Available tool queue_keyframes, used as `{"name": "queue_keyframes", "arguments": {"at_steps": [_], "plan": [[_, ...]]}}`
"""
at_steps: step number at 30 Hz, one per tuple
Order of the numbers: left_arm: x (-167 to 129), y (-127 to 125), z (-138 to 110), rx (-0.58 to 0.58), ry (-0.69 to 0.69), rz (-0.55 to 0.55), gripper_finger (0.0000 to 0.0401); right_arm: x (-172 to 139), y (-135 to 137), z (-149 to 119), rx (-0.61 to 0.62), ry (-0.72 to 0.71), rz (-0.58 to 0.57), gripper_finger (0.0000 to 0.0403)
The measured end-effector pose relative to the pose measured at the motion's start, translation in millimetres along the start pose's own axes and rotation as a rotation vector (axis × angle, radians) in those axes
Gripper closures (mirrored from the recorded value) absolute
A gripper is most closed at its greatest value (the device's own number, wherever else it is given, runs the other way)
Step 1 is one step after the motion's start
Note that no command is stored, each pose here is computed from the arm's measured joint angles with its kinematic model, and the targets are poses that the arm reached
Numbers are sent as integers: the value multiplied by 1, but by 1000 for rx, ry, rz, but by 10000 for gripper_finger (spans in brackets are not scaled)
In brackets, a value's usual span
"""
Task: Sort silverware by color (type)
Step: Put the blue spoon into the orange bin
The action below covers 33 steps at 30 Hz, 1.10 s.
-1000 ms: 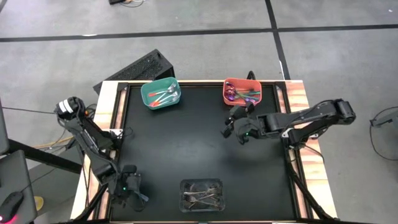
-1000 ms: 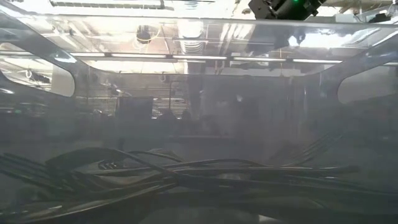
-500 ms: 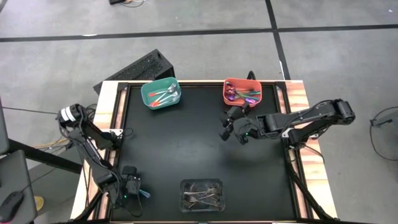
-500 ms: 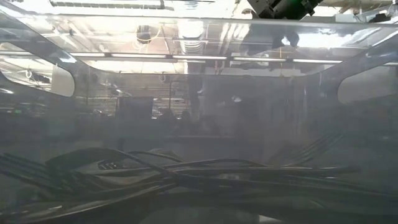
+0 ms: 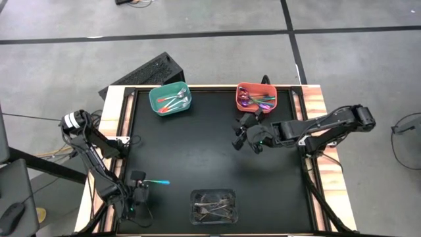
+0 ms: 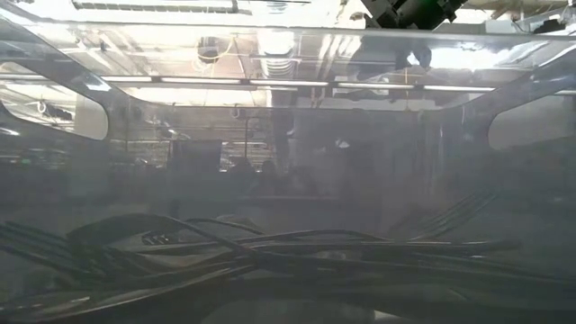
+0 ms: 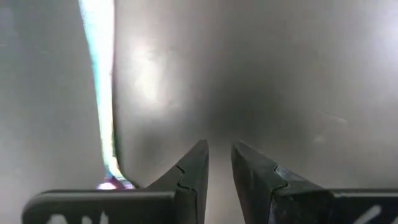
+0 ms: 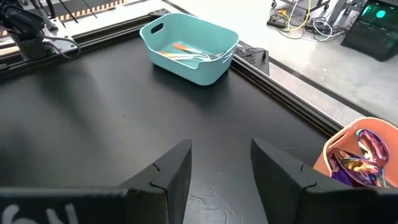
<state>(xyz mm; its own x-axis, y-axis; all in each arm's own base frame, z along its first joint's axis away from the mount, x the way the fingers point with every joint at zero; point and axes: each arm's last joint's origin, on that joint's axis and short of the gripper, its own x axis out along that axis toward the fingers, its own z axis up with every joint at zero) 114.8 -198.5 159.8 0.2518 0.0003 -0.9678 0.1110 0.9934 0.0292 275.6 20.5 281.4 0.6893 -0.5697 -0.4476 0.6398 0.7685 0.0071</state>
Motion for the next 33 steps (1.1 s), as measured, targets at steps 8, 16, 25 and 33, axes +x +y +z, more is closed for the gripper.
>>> {"name": "queue_keyframes", "arguments": {"at_steps": [8, 16, 25, 33], "plan": [[0, 20, 3, -83, -142, 266, 321, 0, 0, 0, -3, 4, 6, 221], [25, 39, -2, -96, -58, 246, 247, 0, 1, -1, -6, 15, 23, 221], [32, 46, -7, -152, 1, 223, 274, 0, 1, -2, -15, 35, 38, 221], [34, 44, -5, -144, 21, 168, 391, 0, 3, -1, 8, 50, 108, 221]]}}
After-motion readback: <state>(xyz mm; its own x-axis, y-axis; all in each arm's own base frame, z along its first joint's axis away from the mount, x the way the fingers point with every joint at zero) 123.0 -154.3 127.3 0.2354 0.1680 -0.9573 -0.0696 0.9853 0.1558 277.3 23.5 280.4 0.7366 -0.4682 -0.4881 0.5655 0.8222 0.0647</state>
